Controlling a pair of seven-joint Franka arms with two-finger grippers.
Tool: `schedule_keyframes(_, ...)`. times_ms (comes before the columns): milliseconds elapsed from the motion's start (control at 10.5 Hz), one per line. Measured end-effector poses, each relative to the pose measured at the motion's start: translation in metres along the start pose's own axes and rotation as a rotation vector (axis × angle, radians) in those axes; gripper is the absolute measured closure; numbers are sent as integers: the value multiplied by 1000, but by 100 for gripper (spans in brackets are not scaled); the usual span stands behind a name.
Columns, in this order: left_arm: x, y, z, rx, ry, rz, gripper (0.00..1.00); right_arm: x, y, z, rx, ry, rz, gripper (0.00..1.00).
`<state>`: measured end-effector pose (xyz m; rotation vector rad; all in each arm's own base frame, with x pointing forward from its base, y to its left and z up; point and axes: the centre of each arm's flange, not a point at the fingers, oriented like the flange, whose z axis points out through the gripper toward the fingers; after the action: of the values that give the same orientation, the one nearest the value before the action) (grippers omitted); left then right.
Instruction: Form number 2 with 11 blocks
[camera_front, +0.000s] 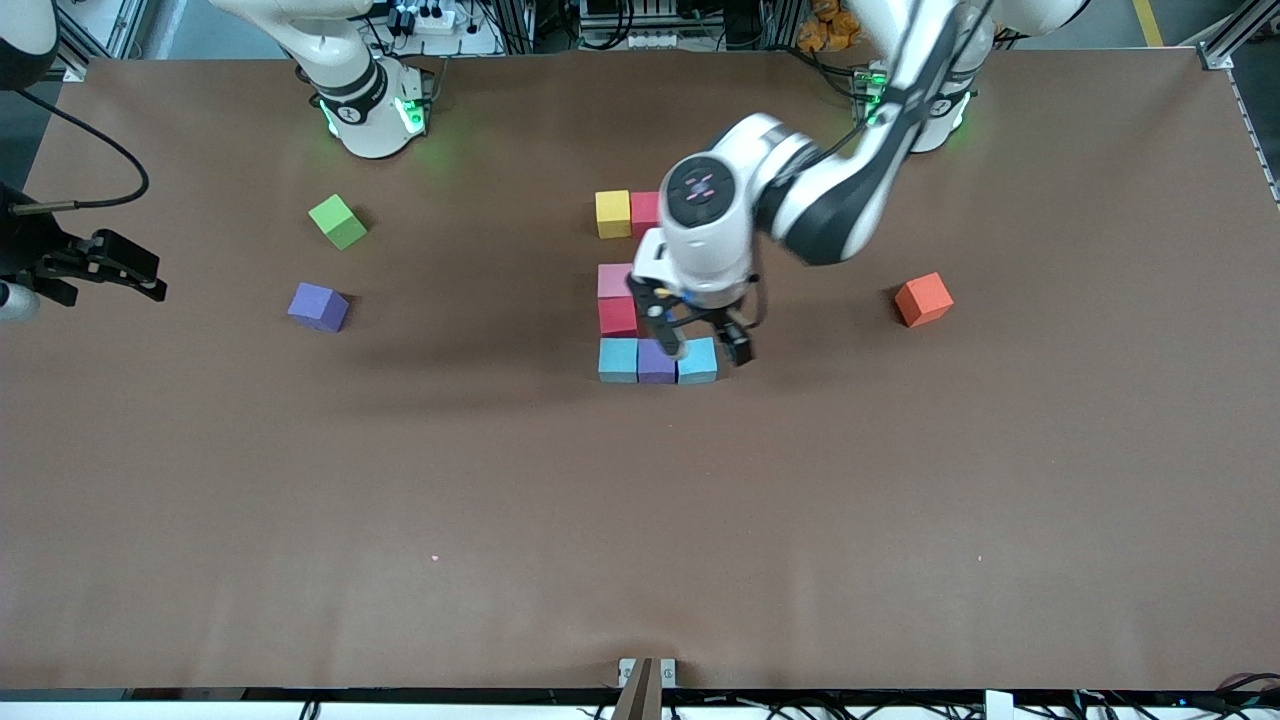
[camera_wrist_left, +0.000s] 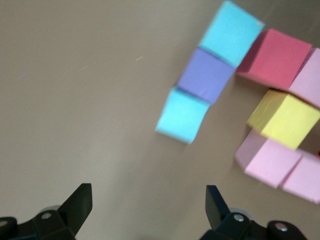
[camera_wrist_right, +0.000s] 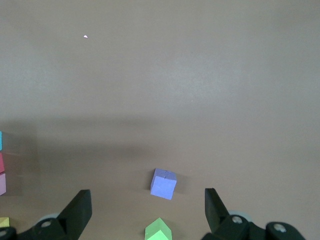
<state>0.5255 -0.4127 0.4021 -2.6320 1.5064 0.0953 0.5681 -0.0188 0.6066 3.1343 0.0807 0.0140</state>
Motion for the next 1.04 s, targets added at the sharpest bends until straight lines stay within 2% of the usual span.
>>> schedule_keyframes(380,-116,-128,-108,1,59,-253,0,0,-1,0,0,-1,-2,0)
schedule_keyframes(664,-174,-189,-137,8,100,-591,0,0,-2,0,0,0,-3,0)
schedule_keyframes(854,-197,-198,-153,-4,113,-855,0,0,-1,0,0,0,-2,0)
schedule_keyframes(1044,-208,-192,-173,-6,127,-991,0,0,-1,0,0,0,-3,0)
